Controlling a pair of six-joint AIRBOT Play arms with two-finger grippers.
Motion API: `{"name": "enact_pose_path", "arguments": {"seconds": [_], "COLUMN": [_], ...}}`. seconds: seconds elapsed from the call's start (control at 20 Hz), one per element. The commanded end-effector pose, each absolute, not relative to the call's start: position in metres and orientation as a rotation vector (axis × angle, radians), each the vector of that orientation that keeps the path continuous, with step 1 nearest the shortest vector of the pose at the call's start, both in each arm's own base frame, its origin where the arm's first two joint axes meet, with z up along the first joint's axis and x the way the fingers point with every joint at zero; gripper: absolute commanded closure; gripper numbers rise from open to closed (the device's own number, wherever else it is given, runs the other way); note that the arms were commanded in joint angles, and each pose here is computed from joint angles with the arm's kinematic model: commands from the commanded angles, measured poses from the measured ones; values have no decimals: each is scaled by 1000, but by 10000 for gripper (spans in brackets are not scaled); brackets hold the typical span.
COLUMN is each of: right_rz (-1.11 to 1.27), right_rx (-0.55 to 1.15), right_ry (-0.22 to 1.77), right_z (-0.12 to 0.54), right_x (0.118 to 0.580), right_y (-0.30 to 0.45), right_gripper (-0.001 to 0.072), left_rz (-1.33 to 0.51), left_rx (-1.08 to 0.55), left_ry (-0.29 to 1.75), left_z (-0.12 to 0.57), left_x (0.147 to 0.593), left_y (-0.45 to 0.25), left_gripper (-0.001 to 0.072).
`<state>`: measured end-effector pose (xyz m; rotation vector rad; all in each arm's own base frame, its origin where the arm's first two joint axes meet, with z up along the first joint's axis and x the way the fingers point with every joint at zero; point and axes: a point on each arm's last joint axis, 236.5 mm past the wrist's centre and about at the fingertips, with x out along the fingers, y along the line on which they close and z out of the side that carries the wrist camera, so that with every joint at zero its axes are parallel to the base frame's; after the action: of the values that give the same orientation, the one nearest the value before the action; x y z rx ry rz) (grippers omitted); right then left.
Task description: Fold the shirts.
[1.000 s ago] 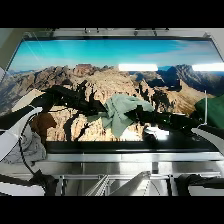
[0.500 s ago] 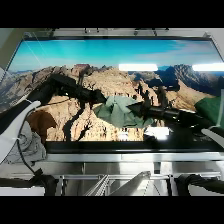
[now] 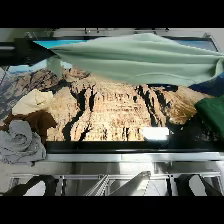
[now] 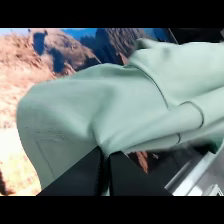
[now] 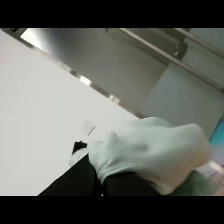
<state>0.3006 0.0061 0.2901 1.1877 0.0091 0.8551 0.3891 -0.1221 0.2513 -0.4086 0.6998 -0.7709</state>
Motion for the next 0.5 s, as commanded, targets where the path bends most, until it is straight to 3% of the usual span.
{"name": "enact_pose_path", "arguments": {"seconds": [0.0, 0.45], "right_rz": [723, 512], "right_rx": [1150, 1059], "right_ry": [-54, 519], "right_z": [296, 142], "right_x": [290, 339], "right_y": [-27, 27], "right_gripper": [690, 690], "left_rz": [-695, -806], "left_rx": [-385, -524], "left_ry": [659, 977], "left_z": [267, 141], "left_x": [364, 329], "left_y": [-94, -157], "left_gripper": [683, 682]}}
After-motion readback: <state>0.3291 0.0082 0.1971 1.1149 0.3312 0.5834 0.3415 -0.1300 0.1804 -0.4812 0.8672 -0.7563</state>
